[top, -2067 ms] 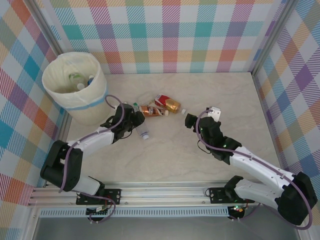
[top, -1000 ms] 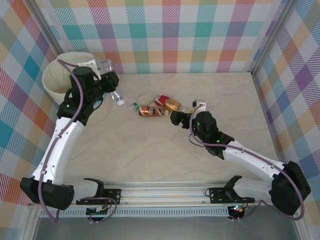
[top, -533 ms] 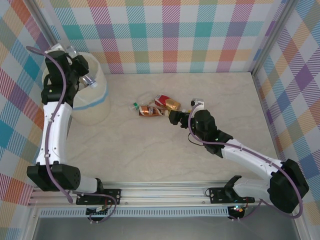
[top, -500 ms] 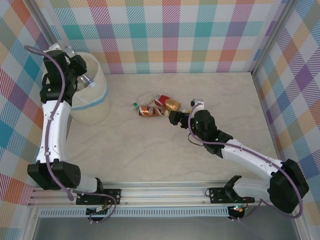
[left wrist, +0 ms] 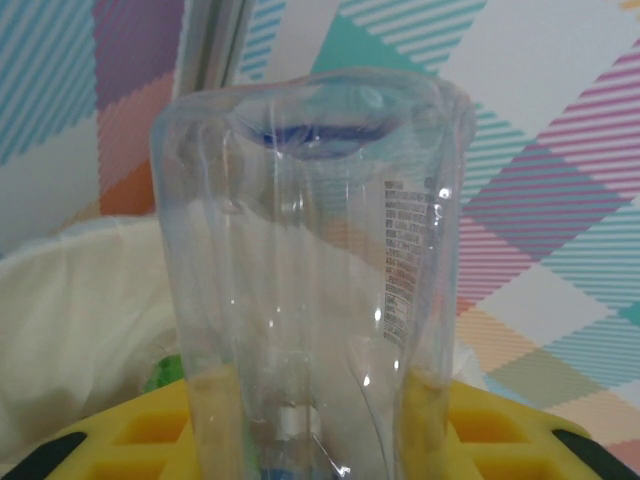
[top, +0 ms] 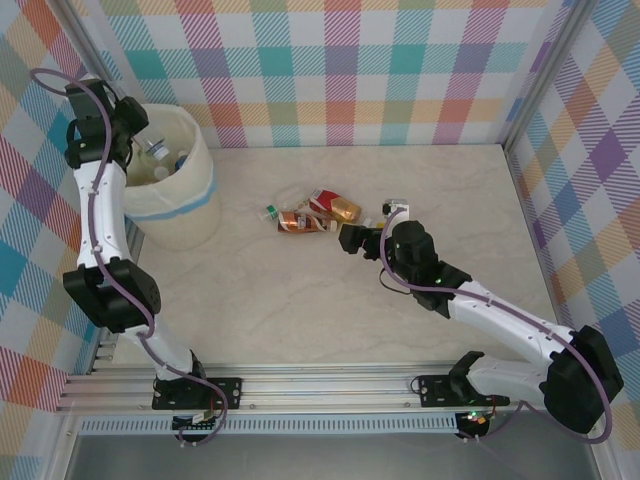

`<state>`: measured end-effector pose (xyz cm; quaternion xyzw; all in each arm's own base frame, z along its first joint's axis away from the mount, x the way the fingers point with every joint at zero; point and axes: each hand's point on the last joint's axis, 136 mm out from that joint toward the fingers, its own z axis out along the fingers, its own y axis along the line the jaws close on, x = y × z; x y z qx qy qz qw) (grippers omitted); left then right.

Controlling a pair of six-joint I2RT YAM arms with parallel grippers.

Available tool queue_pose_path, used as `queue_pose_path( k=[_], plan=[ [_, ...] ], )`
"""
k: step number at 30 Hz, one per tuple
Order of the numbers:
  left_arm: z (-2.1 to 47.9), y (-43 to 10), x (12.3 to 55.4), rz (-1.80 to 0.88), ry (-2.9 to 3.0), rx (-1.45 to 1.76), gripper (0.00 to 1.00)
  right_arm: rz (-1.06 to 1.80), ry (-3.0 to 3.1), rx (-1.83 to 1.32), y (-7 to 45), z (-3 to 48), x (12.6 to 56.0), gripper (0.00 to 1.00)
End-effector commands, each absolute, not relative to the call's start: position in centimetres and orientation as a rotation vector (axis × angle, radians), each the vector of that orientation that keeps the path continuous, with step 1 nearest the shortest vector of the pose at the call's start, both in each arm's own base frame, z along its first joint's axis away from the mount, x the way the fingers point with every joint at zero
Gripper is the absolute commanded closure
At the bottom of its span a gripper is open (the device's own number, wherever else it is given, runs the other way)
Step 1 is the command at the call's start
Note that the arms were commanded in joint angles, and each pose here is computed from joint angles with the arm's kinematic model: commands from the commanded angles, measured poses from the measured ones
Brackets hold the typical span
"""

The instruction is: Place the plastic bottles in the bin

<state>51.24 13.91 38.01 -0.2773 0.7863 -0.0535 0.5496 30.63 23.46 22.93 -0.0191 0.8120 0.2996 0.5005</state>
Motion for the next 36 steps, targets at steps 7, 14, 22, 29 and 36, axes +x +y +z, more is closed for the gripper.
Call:
queue_pose_path(
  k=[7, 14, 22, 29, 36],
  plan=[
    [33.4, 9.1, 53.7, -0.411, 2.077, -0.532, 0.47, 0.695, 1.949, -0.054, 23.1, 23.5, 30.8, 0.00],
    [34.0, 6.4, 54.2, -0.493, 2.107, -0.483, 0.12, 0.678, 1.990, -0.069, 23.6, 22.6, 31.3, 0.00],
    [37.3, 7.3, 52.1, -0.396, 2.041, -0.505, 0.00, 0.587, 2.047, -0.155, 24.4, 21.1, 32.3, 0.00],
    [40.6, 6.0, 50.6, -0.448, 1.926, -0.473, 0.00, 0.425, 2.093, -0.364, 25.1, 19.4, 33.6, 0.00],
    [41.7, 4.3, 49.4, -0.504, 1.879, -0.465, 0.00, 0.356, 2.190, -0.483, 25.3, 17.1, 35.8, 0.03]
  ],
)
